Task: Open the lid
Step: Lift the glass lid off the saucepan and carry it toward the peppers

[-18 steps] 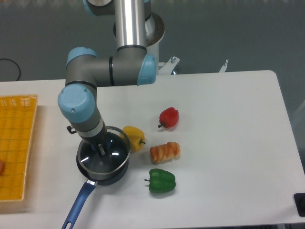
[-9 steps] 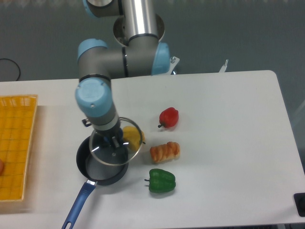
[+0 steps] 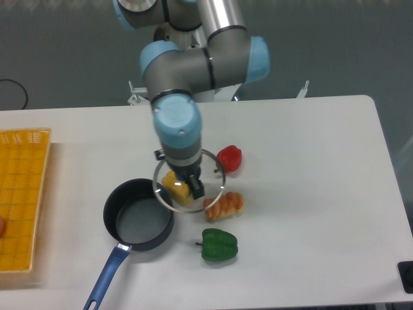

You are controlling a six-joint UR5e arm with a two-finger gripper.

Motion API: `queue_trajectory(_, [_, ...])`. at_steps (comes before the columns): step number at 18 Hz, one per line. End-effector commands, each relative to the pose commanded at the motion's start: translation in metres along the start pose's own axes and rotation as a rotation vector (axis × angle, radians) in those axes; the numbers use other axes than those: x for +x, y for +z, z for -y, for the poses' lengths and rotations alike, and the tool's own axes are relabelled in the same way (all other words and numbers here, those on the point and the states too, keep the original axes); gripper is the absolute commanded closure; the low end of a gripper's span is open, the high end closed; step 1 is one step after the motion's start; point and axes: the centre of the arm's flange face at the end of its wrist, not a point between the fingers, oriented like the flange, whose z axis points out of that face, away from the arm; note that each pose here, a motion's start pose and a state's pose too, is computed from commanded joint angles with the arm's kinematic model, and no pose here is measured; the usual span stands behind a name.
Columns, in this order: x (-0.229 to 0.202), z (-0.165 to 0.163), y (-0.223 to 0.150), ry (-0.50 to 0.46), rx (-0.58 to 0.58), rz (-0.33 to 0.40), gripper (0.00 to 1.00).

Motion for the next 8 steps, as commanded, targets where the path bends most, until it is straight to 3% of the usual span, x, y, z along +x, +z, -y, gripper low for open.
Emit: queue_trajectory(8, [-0.011, -0.037, 0.002, 0.008, 0.000, -0.002, 0.40])
